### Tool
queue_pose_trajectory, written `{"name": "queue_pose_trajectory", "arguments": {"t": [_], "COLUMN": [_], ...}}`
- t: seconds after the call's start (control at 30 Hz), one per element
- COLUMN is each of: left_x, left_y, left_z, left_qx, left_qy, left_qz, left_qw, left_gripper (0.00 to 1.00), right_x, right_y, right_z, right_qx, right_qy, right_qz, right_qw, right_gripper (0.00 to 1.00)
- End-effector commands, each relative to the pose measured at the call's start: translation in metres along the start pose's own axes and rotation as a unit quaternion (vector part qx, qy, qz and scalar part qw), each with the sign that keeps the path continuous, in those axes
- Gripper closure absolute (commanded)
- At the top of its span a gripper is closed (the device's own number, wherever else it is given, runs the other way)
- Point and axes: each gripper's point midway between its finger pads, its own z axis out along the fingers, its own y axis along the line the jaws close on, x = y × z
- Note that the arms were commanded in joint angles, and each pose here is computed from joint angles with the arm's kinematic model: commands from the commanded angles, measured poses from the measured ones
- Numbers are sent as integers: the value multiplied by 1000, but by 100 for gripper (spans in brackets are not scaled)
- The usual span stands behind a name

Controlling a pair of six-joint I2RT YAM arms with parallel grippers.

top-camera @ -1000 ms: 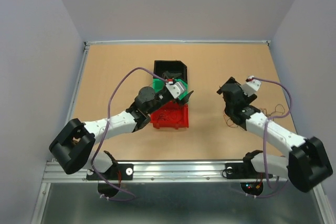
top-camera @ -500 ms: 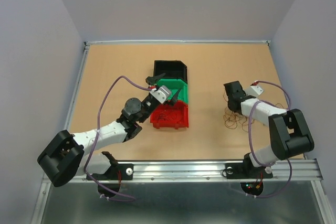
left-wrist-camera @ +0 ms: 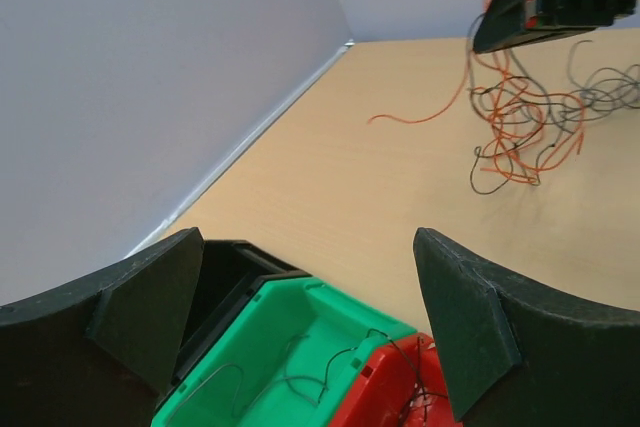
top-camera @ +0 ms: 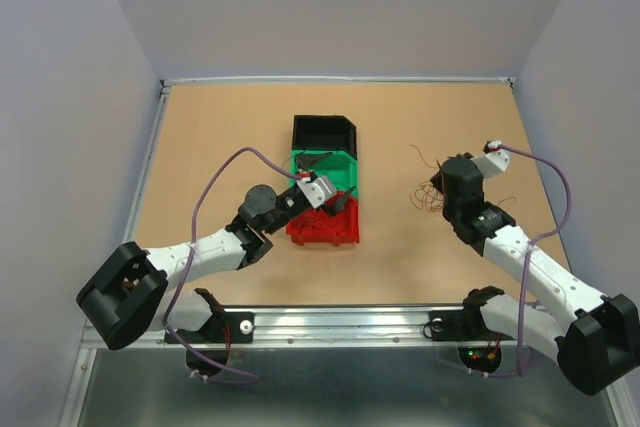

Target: Untangle the cables

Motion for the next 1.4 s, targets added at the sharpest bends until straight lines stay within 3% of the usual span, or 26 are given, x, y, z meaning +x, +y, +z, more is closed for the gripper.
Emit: {"name": "queue_pose_trajectory", "arguments": {"t": [0.0, 0.17, 0.33, 0.6, 1.0, 1.1, 1.13, 1.17, 1.27, 1.3, 1.37], "left_x": [-34, -27, -19, -17, 18, 21, 23, 21, 23, 16, 5], "left_y": [-15, -40, -50, -79, -92, -86, -80, -77, -73, -73, -74], "left_z": [7, 14, 30, 63, 77, 81, 83, 84, 85, 84, 76], "left_qx": [56, 107, 95, 104, 112, 92, 76, 69, 59, 62, 68], "left_qy": [-62, -68, -64, -43, 7, 14, 20, 19, 22, 13, -4], "left_qz": [0, 5, 37, 32, 48, 50, 52, 53, 56, 53, 51], "left_qw": [997, 992, 993, 993, 993, 994, 996, 996, 996, 997, 996], "left_gripper": [1, 1, 1, 2, 14, 32, 45, 53, 99, 100, 100], "right_x": [3, 3, 8, 20, 45, 49, 50, 50, 54, 54, 52], "right_y": [33, 42, 54, 72, 98, 100, 101, 102, 102, 98, 82], "right_z": [-12, -19, -25, -38, -57, -59, -59, -60, -59, -56, -45], "right_qx": [-113, -140, -164, -201, -233, -235, -236, -238, -237, -227, -187], "right_qy": [6, 14, 31, 54, 72, 73, 73, 74, 76, 70, 47], "right_qz": [-15, 8, 24, 36, 26, 21, 20, 19, 13, 13, 17], "right_qw": [993, 990, 986, 978, 970, 969, 969, 968, 968, 971, 981], "right_gripper": [94, 94, 97, 97, 97, 97, 97, 97, 93, 79, 68]}}
